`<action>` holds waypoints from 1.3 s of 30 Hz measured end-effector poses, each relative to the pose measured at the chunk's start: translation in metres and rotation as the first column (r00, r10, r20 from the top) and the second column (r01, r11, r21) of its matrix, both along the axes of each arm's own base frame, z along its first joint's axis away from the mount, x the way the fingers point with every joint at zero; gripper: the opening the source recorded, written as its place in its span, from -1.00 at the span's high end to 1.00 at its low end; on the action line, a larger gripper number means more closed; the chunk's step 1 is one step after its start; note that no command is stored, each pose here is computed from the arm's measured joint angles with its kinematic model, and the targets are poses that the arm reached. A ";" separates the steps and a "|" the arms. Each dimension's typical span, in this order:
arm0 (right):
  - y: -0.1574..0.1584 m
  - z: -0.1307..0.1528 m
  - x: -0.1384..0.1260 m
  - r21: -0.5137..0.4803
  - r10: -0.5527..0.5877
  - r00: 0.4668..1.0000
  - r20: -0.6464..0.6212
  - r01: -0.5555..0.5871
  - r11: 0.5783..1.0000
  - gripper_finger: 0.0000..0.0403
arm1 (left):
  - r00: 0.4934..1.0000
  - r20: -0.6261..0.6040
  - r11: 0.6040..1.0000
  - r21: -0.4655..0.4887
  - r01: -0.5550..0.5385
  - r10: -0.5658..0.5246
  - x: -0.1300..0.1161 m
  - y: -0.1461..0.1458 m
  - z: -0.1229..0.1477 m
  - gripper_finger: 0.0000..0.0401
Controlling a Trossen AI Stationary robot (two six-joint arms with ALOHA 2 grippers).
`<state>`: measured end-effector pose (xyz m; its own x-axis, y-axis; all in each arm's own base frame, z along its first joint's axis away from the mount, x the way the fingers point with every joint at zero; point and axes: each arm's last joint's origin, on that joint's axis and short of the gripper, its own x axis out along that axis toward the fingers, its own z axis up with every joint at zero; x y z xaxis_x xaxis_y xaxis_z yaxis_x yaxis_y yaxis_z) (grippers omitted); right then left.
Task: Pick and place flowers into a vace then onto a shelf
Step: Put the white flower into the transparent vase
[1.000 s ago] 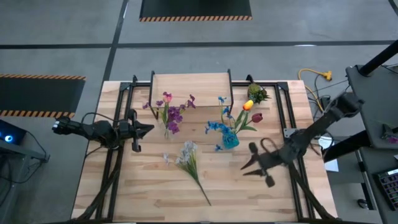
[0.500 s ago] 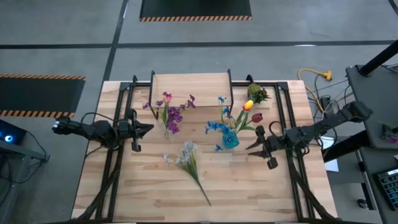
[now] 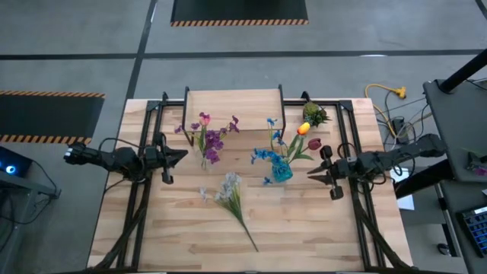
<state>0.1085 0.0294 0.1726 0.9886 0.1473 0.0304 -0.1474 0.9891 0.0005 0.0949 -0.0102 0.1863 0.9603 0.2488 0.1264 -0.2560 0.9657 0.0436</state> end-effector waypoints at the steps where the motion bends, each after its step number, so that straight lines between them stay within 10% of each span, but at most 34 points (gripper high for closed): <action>1: 0.000 0.000 -0.001 -0.001 0.001 1.000 0.008 -0.001 1.000 0.79 | 1.000 0.000 1.000 0.000 0.000 0.000 0.000 0.000 0.000 1.00; 14: -0.001 -0.004 -0.005 -0.039 -0.001 1.000 -0.021 0.000 0.999 0.96 | 0.999 0.038 0.993 -0.115 0.019 -0.015 0.000 0.000 0.001 0.95; 25: -0.001 -0.005 -0.005 -0.124 -0.003 1.000 -0.016 0.001 0.992 0.96 | 0.978 0.206 0.958 -0.268 0.099 -0.043 -0.002 0.000 0.013 -0.09; 30: -0.001 -0.006 -0.005 -0.115 -0.003 1.000 -0.025 0.000 0.993 0.96 | 0.960 0.248 0.945 -0.263 0.193 -0.127 -0.002 -0.003 0.030 -0.26; 39: -0.002 -0.012 -0.005 -0.112 -0.005 0.996 -0.090 -0.005 0.994 0.96 | 0.971 -0.066 0.935 -0.291 0.201 -0.229 0.032 -0.018 0.082 -0.27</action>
